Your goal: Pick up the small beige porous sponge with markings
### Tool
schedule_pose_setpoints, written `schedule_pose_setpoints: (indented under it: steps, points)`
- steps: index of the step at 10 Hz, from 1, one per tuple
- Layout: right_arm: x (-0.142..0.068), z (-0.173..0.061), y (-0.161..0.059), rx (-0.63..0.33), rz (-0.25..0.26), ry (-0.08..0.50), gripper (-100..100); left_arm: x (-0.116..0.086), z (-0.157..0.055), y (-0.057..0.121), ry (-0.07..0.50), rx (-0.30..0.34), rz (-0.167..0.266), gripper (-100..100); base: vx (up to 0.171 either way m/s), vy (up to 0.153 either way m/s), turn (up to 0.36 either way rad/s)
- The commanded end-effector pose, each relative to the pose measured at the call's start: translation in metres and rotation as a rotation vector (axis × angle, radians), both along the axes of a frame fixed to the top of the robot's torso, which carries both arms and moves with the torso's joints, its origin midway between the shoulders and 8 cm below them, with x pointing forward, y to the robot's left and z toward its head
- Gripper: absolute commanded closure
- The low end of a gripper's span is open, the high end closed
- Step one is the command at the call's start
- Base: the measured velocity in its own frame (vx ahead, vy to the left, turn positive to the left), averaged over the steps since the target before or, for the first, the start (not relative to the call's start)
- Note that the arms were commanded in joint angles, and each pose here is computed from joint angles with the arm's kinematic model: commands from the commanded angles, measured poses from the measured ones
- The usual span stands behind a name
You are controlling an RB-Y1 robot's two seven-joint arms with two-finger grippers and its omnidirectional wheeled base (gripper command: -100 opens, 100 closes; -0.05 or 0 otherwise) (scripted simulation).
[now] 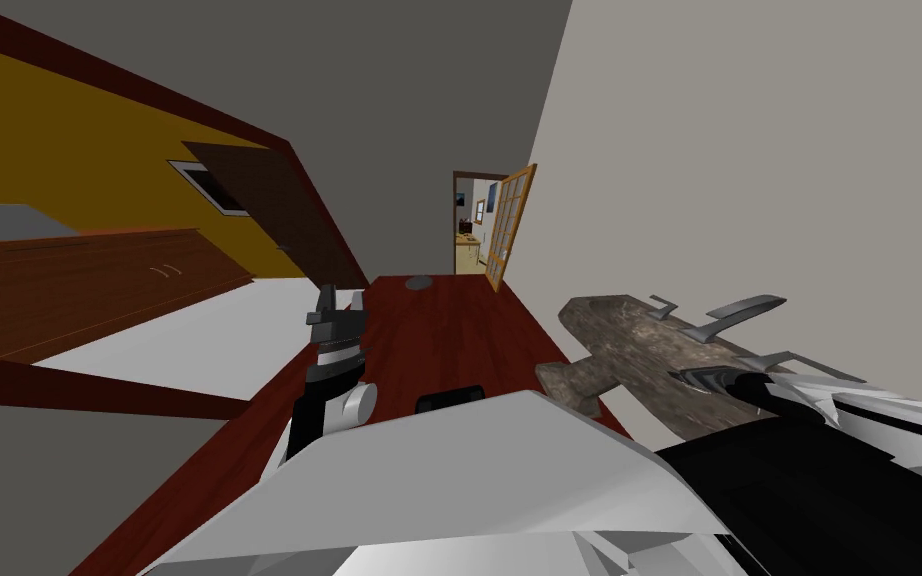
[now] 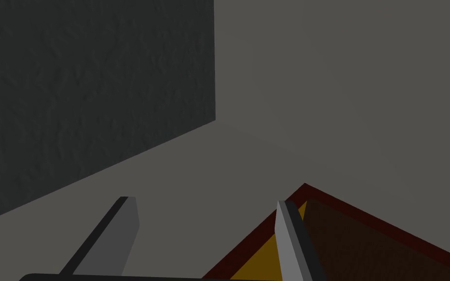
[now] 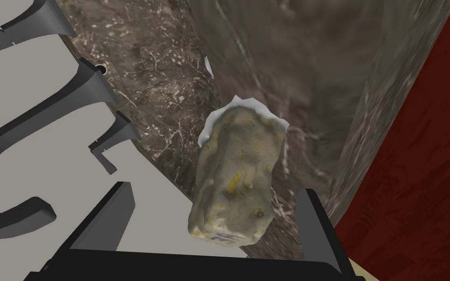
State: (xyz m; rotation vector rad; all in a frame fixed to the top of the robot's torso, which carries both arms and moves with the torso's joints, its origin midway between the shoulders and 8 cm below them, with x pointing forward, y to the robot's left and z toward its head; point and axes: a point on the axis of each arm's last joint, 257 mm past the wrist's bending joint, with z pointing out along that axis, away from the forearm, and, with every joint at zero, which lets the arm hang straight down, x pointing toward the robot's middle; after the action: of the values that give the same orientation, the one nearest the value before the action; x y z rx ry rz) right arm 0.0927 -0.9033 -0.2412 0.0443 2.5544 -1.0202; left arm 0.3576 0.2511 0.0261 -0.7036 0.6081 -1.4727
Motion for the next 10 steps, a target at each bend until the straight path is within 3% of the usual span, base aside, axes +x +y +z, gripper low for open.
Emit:
schedule_pose_setpoints:
  steps: [1,2,3,7,8,9,10]
  points:
    - [0.001,0.001,0.0,0.006,-0.018,-0.032,-100,0.0,0.0,0.0,0.0,0.0,0.0,0,0.0,0.0,0.0]
    - [0.0,0.001,0.0,0.003,-0.012,-0.019,-100,0.0,0.0,0.0,0.0,0.0,0.0,0,0.0,0.0,0.0]
    - [0.0,0.001,0.0,0.004,-0.013,-0.021,100,0.0,0.0,0.0,0.0,0.0,0.0,0,0.0,0.0,0.0]
    - [0.001,0.001,0.0,0.005,-0.012,-0.024,100,0.0,0.0,0.0,0.0,0.0,0.0,0,0.0,0.0,0.0]
    - [0.001,0.001,0.0,0.005,-0.012,-0.024,0,0.0,0.0,0.0,0.0,0.0,0.0,0,0.0,0.0,0.0]
    - [0.025,-0.004,0.01,0.032,0.028,-0.058,100,0.0,0.0,0.0,0.0,0.0,0.0,0,0.06,0.002,-0.259]
    - [0.012,0.003,0.0,-0.003,0.022,-0.014,100,0.0,0.0,0.0,0.0,0.0,0.0,0,0.094,0.004,-0.2]
